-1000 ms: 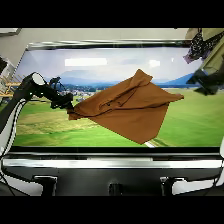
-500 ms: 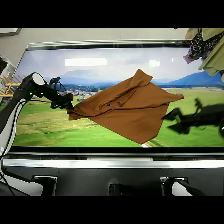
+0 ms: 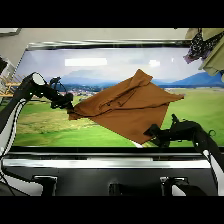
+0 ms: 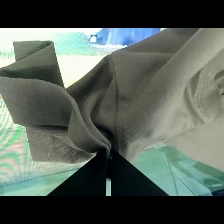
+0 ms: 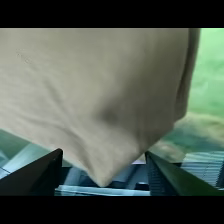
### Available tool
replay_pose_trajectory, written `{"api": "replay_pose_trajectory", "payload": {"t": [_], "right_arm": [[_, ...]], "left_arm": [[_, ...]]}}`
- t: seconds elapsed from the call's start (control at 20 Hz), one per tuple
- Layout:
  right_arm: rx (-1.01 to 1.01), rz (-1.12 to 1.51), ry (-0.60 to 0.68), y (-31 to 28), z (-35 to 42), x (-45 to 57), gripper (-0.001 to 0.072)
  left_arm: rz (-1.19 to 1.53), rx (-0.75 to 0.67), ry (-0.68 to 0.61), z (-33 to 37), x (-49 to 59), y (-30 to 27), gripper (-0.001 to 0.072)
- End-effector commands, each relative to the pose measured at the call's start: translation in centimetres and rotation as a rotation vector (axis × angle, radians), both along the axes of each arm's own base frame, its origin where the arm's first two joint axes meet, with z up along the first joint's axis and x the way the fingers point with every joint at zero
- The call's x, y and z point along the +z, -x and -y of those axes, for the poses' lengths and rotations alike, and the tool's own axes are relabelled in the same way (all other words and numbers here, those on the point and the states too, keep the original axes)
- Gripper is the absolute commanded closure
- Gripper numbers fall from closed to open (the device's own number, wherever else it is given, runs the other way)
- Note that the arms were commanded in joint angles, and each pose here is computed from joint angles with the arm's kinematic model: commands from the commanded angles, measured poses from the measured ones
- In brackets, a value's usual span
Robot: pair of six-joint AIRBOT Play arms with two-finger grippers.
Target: Fold the clothes and pants, and hang the long-sleeved shirts on hangers.
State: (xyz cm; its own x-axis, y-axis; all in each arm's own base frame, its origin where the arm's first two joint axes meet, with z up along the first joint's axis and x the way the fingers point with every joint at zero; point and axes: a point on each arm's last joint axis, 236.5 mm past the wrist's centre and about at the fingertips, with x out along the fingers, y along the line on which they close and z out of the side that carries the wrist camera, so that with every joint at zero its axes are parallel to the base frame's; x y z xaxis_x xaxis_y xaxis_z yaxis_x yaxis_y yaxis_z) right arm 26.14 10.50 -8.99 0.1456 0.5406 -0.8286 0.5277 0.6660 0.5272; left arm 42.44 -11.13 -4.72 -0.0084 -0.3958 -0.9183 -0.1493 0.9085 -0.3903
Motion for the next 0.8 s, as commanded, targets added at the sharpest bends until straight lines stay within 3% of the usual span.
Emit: {"api": "replay_pose_trajectory", "payload": {"t": [0.0,0.15,0.2,0.25,0.45,0.6,0.75], "right_arm": [[-0.035,-0.018,0.03,-0.2,-0.3,-1.2,0.0259],[-0.094,0.018,0.044,-1.7,0.3,-1.2,0.0446],[-0.103,0.024,0.037,-1.9,0.2,-1.0,0.063],[-0.099,0.033,0.033,-2.1,0.1,-0.8,0.0676],[0.021,0.264,0.029,-5.7,-0.5,6.5,0.0679],[0.158,0.624,0.07,-8.9,-1.0,19.6,0.0679],[0.248,0.959,0.13,-7.2,-1.7,33.5,0.0679]], "left_arm": [[0.001,0.0,0.0,0.0,0.0,0.0,0.0692],[0.002,-0.003,0.0,0.0,0.0,0.0,0.0692],[0.002,-0.003,0.0,0.0,0.0,0.0,0.0692],[0.007,-0.011,0.0,0.0,0.0,0.0,0.0692],[0.11,-0.028,0.044,-0.3,3.5,-1.3,0.0693],[0.338,0.029,0.06,-2.5,12.6,-3.8,0.0693],[0.654,0.068,0.03,-4.9,25.5,-3.4,0.0693]]}}
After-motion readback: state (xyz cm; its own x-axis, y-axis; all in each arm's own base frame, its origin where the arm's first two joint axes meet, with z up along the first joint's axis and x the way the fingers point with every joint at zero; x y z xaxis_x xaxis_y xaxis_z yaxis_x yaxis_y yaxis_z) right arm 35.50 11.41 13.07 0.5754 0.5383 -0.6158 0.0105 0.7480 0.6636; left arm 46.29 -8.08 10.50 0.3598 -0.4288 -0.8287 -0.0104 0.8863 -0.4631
